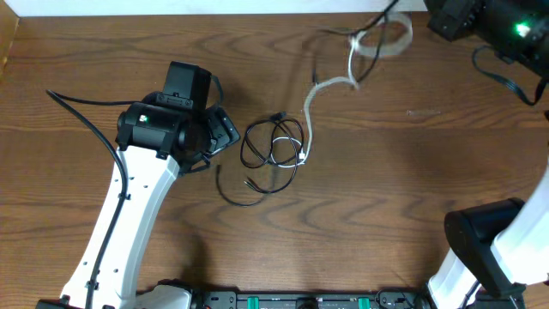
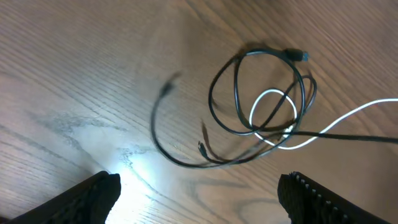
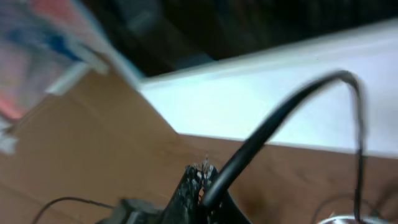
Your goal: Untangle cables
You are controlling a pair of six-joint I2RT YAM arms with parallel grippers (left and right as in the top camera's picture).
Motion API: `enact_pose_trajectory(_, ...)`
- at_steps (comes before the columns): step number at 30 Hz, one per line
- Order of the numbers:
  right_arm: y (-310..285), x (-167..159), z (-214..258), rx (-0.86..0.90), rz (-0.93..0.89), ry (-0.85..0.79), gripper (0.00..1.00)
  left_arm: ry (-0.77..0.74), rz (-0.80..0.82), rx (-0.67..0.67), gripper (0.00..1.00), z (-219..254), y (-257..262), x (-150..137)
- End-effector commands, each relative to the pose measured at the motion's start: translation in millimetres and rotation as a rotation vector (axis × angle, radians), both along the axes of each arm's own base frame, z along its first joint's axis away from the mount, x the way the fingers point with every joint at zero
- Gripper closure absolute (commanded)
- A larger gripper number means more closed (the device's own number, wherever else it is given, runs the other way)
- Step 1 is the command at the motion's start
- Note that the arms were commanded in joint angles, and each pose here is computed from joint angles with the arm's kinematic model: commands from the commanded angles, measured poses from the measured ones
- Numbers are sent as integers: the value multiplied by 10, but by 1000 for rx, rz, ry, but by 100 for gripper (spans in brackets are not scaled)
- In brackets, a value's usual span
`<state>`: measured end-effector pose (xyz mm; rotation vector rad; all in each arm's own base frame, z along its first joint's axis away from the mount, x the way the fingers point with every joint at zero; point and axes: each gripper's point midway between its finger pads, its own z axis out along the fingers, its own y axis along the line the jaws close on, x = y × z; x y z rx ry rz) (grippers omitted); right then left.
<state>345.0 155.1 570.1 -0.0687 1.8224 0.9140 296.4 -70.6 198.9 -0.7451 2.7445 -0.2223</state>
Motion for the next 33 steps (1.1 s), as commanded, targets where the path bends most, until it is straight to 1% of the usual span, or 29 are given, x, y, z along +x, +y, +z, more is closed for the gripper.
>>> enact_pose_trajectory(1,-221,347,-346,-29,-180,123,98,15,-31,-5,14,-31,-19,-14)
enact_pose_trajectory(3,-313,392,-548,23,-266,249,99,15,-30,-5,14,-31,-18,-13)
enact_pose_trajectory(4,-335,404,-660,81,-307,335,98,15,-30,-5,14,-31,-18,-13)
enact_pose_trajectory(5,-309,399,-697,129,-311,383,99,15,-30,-5,14,-31,-18,-13)
enact_pose_trajectory(6,-234,392,-687,152,-272,396,99,15,-30,-5,14,-31,-18,-13)
enact_pose_trajectory(7,-125,378,-623,157,-201,376,99,15,-30,-5,14,-31,-18,-13)
enact_pose_trajectory(8,34,327,-494,144,-78,313,99,15,-30,-5,14,-31,-18,-13)
enact_pose_trajectory(11,417,58,-132,42,269,44,99,15,-30,-5,14,-31,-18,-13)
enact_pose_trajectory(12,464,8,-102,4,318,-15,99,15,-30,-5,14,-31,-18,-13)
enact_pose_trajectory(13,447,36,-136,-31,299,-31,98,15,-30,-5,14,-31,-18,-13)
enact_pose_trajectory(14,371,118,-226,-50,226,7,98,15,-30,-5,14,-31,-18,-13)
enact_pose_trajectory(16,64,360,-541,-55,-35,178,98,15,-30,-5,14,-31,-18,-13)
enact_pose_trajectory(18,-308,455,-948,8,-332,418,98,15,-30,-5,14,-31,-18,-13)
enact_pose_trajectory(19,-371,445,-1097,58,-406,516,99,15,-30,-5,14,-31,-18,-13)
enact_pose_trajectory(20,-329,439,-1141,81,-395,551,99,15,-30,-5,14,-31,-18,-13)
enact_pose_trajectory(21,-187,441,-1115,86,-306,547,99,15,-30,-5,14,-31,-19,-13)
enact_pose_trajectory(22,-14,431,-1029,81,-186,508,99,14,-30,-5,14,-31,-19,-12)
enact_pose_trajectory(24,386,296,-703,87,126,361,99,15,-30,-5,14,-31,-19,-13)
enact_pose_trajectory(25,569,159,-492,81,303,244,99,15,-30,-5,14,-31,-18,-13)
enact_pose_trajectory(26,657,65,-362,70,403,158,99,15,-31,-5,14,-32,-18,-14)
enact_pose_trajectory(27,682,35,-306,64,437,116,99,15,-31,-5,14,-32,-18,-14)
enact_pose_trajectory(29,614,132,-385,44,360,141,98,15,-31,-5,14,-32,-19,-14)
enact_pose_trajectory(31,413,323,-697,-2,157,267,99,17,-46,-11,14,-31,-37,-19)
enact_pose_trajectory(32,285,389,-879,-31,43,341,98,16,-82,-28,14,-27,-84,-22)
enact_pose_trajectory(33,125,438,-1083,-64,-86,422,98,8,-151,-60,14,-11,-172,-22)
